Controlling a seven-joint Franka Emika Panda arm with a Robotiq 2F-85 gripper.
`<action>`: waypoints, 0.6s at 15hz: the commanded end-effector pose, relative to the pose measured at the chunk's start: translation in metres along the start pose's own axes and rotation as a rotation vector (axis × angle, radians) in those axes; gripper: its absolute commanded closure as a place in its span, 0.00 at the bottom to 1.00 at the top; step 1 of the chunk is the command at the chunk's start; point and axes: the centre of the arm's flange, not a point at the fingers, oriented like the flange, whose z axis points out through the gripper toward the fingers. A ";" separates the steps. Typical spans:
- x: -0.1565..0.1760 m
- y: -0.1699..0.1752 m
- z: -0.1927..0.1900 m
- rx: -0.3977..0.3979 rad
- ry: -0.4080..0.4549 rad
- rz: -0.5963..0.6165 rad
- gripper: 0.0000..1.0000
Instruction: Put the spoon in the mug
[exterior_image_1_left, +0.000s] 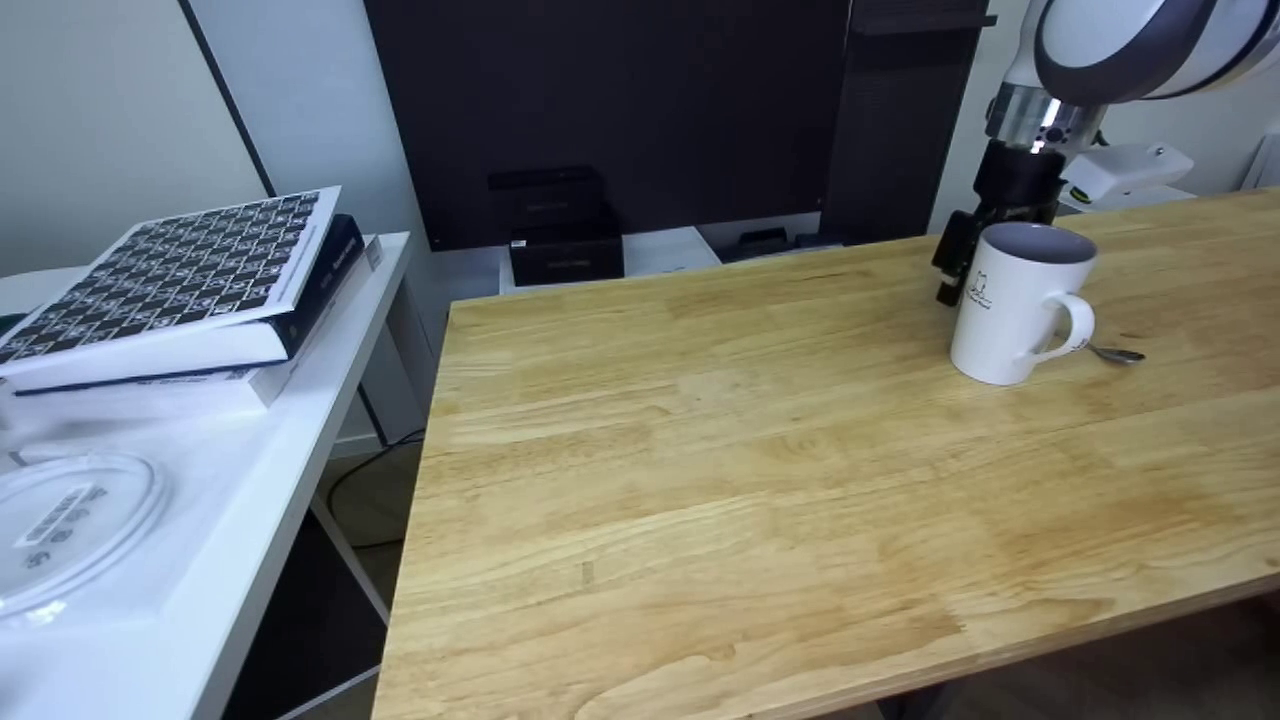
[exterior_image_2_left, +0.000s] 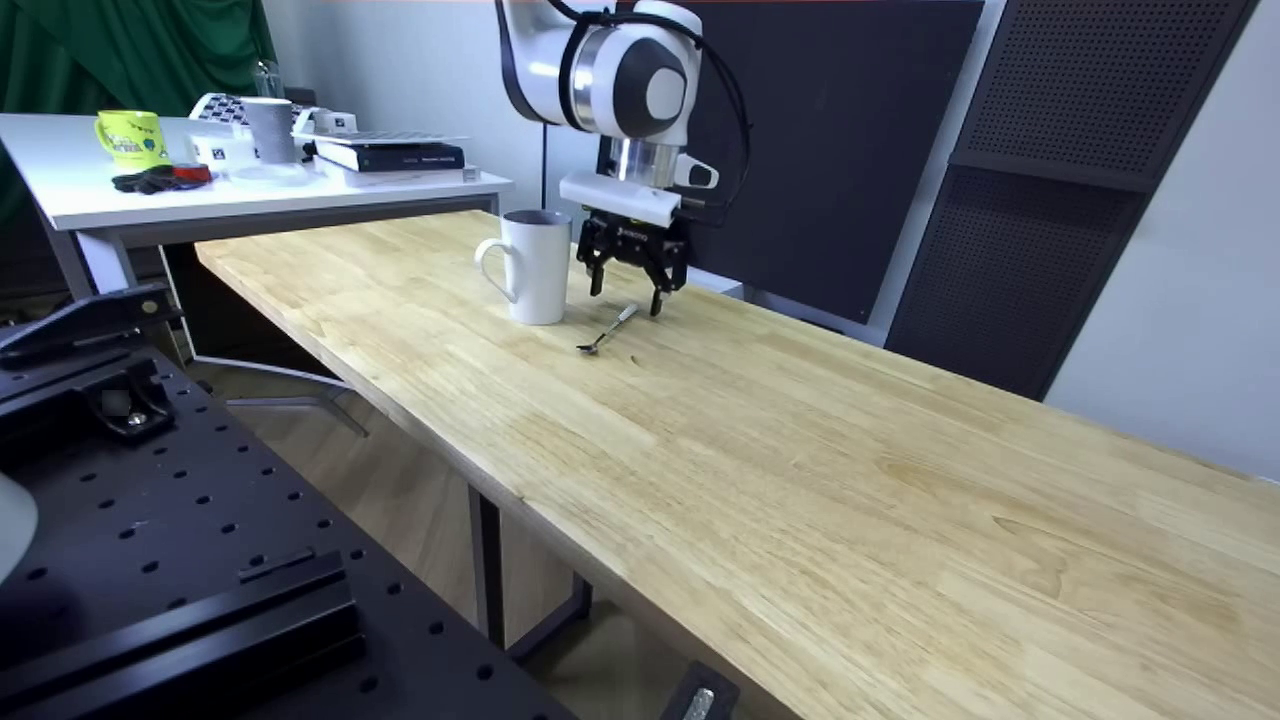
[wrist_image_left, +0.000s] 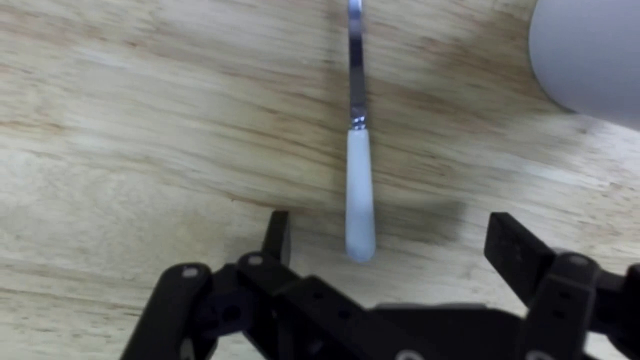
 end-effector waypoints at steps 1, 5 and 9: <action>0.013 -0.005 -0.005 -0.025 -0.005 0.017 0.00; 0.014 -0.008 -0.006 -0.033 -0.008 0.005 0.33; 0.014 -0.011 -0.008 -0.042 -0.005 -0.003 0.61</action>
